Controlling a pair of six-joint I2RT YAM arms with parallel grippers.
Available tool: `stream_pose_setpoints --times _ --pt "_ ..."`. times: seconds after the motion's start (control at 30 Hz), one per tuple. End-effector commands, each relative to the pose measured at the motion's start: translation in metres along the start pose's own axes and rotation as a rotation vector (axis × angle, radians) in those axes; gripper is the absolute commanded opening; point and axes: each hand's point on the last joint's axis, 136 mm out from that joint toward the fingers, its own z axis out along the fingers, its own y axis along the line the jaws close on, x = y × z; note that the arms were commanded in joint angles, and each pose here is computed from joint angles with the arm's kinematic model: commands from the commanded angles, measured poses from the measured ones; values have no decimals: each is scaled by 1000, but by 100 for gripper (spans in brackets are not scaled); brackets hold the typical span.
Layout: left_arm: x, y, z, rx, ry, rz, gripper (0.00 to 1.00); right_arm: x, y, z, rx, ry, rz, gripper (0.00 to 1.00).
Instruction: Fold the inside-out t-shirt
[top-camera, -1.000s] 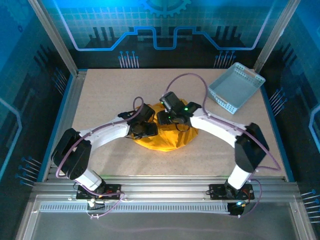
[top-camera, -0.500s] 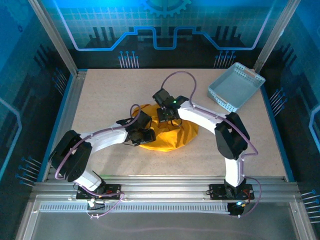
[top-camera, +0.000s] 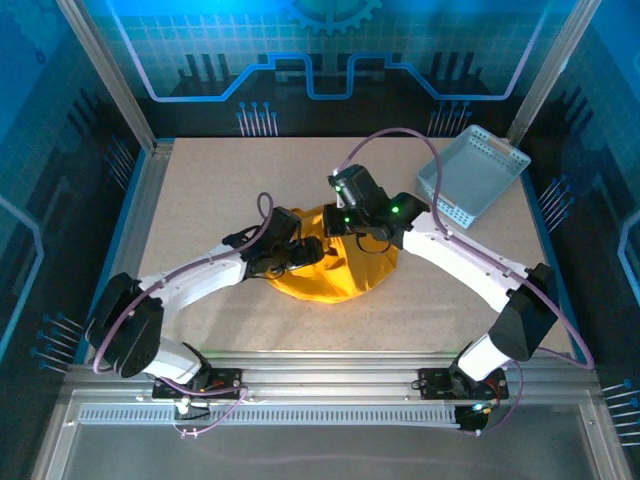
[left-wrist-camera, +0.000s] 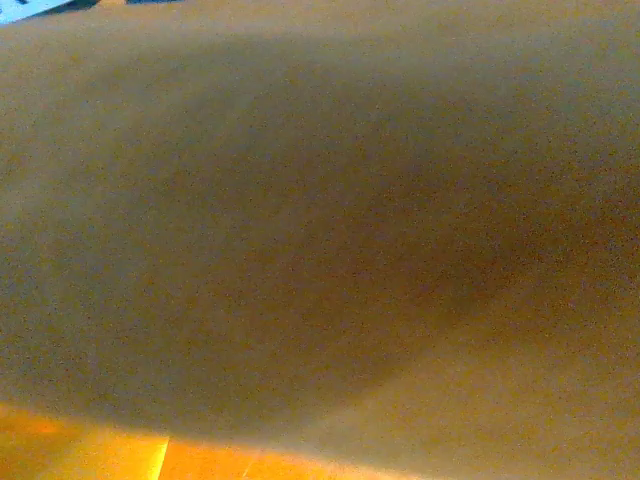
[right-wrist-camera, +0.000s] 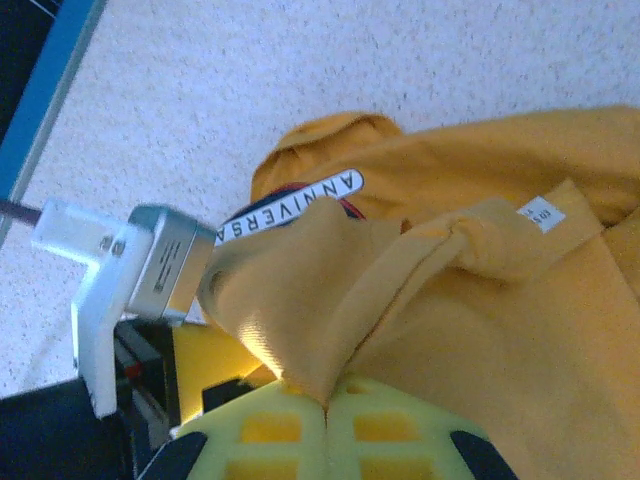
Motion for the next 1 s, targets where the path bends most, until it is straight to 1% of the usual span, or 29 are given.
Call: stream_pose_setpoints --times 0.0,0.1,0.17,0.27,0.4,0.5,0.53,0.6,0.67,0.73,0.8,0.83,0.9,0.93,0.97 --pt "-4 -6 6 9 5 -16 74 5 11 -8 -43 7 19 0" --pt "-7 -3 12 -14 -6 0 66 8 13 -12 -60 7 36 0" --pt "-10 2 16 -48 -16 14 55 10 12 -15 -63 4 53 0" --pt "-15 5 19 -72 -33 30 45 11 8 -22 -55 -10 67 0" --pt "-17 4 20 -78 -37 56 22 12 -10 -28 -9 -26 106 0" --pt "-13 -2 15 -34 -32 101 2 9 -40 -24 45 -29 174 0" --pt "-11 -5 10 -8 -34 118 0 6 -52 -20 54 -25 198 0" --pt "-3 -11 -2 53 -29 156 0 0 -71 -8 60 -4 226 0" --pt "9 -18 -14 121 -10 211 0 -9 -81 6 66 -5 205 0" --pt "25 -22 -24 173 26 263 0 -17 -92 24 102 19 175 0" --pt "42 -25 -28 224 79 299 0 -21 -99 47 122 53 145 0" --pt "50 -22 -27 227 103 316 0 -24 -102 58 136 64 133 1" --pt "58 -16 -23 221 130 333 0 -29 -111 76 170 81 111 5" --pt "62 -13 -20 218 140 334 0 -33 -115 83 188 86 98 9" --pt "63 -10 -17 213 144 333 0 -35 -120 87 219 91 83 17"
